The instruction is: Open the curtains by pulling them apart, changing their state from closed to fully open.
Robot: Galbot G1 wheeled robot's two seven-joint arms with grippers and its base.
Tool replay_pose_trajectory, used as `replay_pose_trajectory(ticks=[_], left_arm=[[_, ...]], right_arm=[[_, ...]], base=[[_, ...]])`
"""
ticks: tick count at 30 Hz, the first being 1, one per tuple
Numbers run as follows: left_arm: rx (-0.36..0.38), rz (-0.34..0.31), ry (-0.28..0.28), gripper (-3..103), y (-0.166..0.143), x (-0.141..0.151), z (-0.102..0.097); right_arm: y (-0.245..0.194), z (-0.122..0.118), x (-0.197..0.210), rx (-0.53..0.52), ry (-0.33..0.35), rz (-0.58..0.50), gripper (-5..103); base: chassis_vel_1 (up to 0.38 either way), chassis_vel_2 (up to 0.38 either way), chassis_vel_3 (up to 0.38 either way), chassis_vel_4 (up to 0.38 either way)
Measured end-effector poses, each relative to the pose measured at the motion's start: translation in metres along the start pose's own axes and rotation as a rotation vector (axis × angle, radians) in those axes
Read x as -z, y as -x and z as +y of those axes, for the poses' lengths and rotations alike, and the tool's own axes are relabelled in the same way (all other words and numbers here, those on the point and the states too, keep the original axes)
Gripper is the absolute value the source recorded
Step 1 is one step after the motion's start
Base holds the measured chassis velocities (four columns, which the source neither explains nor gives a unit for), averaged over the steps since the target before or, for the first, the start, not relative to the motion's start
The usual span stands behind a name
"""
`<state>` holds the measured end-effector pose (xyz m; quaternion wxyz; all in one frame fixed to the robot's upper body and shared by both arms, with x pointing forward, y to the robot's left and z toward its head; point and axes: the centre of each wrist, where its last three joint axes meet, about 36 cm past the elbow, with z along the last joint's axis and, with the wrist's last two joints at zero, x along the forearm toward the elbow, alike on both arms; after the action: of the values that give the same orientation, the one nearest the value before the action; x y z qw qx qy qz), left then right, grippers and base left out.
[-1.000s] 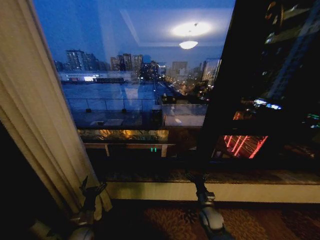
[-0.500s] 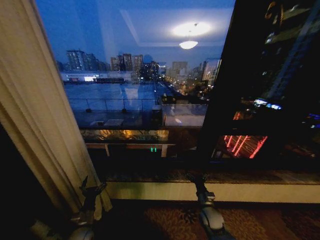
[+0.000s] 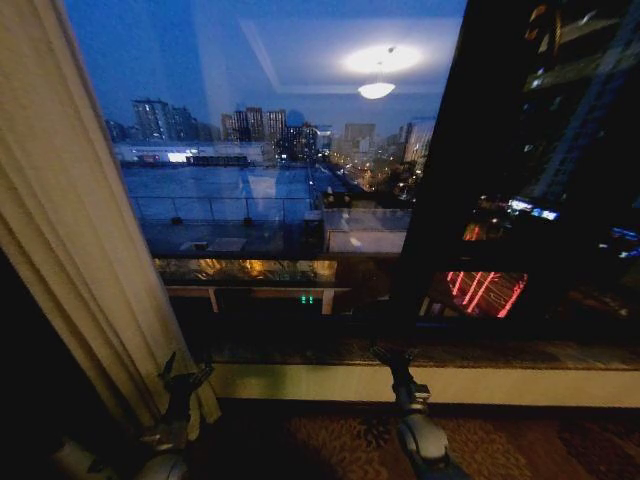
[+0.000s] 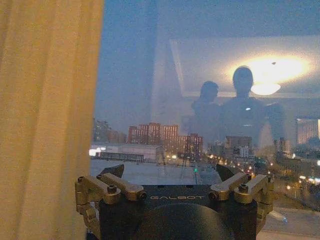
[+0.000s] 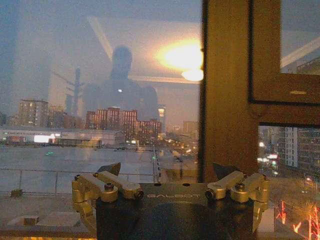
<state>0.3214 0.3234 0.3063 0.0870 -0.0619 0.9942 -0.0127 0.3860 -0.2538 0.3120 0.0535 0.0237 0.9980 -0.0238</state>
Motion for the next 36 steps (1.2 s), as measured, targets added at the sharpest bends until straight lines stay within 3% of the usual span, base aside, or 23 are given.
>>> replay_pose_trajectory(ticks=[36], left_arm=[[0.0,0.0,0.0,100,0.0,0.0,-0.0001]], right_arm=[[0.0,0.0,0.0,0.0,0.0,0.0,100]], base=[[-0.334,-0.331,0.327,0.335]])
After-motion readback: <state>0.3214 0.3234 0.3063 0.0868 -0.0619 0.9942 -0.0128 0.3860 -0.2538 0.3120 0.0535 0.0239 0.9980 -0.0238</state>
